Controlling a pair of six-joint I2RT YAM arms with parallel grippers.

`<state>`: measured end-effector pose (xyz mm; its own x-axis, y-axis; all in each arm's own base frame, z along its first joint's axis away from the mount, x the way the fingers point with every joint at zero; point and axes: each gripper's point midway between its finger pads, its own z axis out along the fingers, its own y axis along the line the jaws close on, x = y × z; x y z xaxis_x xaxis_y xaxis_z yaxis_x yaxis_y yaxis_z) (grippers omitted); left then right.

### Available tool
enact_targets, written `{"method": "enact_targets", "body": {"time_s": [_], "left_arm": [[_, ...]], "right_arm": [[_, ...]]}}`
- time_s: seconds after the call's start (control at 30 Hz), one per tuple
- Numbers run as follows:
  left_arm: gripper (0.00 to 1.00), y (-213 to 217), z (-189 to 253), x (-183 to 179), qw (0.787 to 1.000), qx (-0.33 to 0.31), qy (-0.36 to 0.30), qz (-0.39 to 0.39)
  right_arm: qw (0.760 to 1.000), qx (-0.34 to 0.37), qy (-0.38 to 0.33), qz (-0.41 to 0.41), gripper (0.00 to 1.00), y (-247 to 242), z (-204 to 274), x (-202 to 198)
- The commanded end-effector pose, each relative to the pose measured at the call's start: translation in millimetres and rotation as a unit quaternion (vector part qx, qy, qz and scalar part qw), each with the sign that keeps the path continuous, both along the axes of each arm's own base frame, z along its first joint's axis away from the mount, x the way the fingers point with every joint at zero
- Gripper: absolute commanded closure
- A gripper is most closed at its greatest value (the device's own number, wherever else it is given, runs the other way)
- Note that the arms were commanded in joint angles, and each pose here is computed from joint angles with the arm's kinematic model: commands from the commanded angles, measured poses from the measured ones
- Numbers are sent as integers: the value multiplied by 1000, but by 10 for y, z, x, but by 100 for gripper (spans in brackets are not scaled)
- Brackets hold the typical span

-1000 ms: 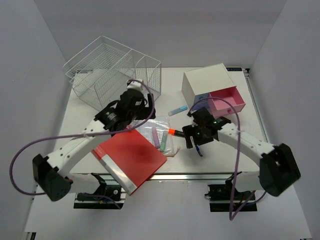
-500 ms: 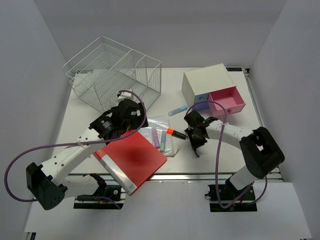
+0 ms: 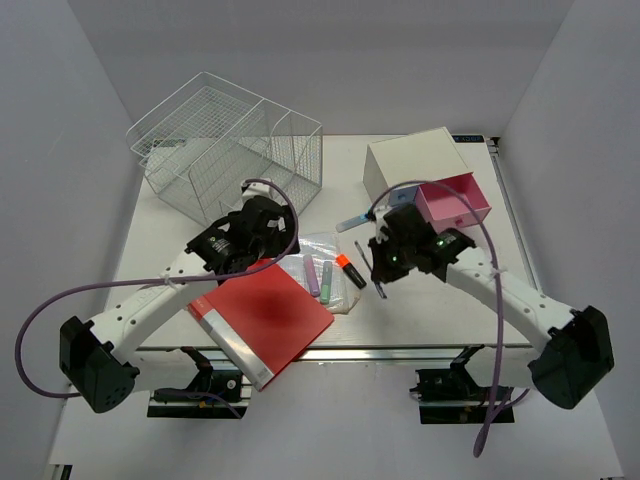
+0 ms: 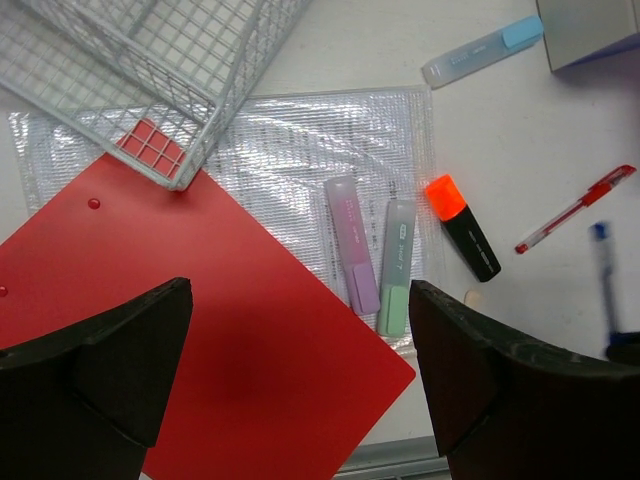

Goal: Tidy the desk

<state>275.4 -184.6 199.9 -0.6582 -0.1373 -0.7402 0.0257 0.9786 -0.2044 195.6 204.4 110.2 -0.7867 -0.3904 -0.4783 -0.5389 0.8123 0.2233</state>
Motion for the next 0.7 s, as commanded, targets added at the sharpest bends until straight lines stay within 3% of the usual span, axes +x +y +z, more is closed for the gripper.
{"method": "enact_targets", "body": {"time_s": [0.0,0.1,0.2,0.23,0.33,0.43,0.67], "left_arm": [[2,-172,171,90,999,-17,-24,-42],[2,-309,112,181,997,-1,-25,-79],[2,-470,65,274,993,8,-25,-115],[2,-538,115,314,991,4,-33,-128],[2,-677,69,401,988,6,-34,-151],[2,-845,50,467,980,11,-41,-196],[2,-1270,-82,588,946,24,-53,-319]], "right_arm": [[994,27,-104,-20,100,-8,766,435],[982,-3,-131,-134,100,-470,948,948],[950,31,-141,-276,100,-978,1230,1420],[920,40,-149,-361,100,-1221,1303,1559],[873,68,-167,-453,100,-1423,1372,1768],[832,81,-163,-524,100,-1630,1290,1928],[797,103,-130,-581,98,-1714,1089,2174]]}}
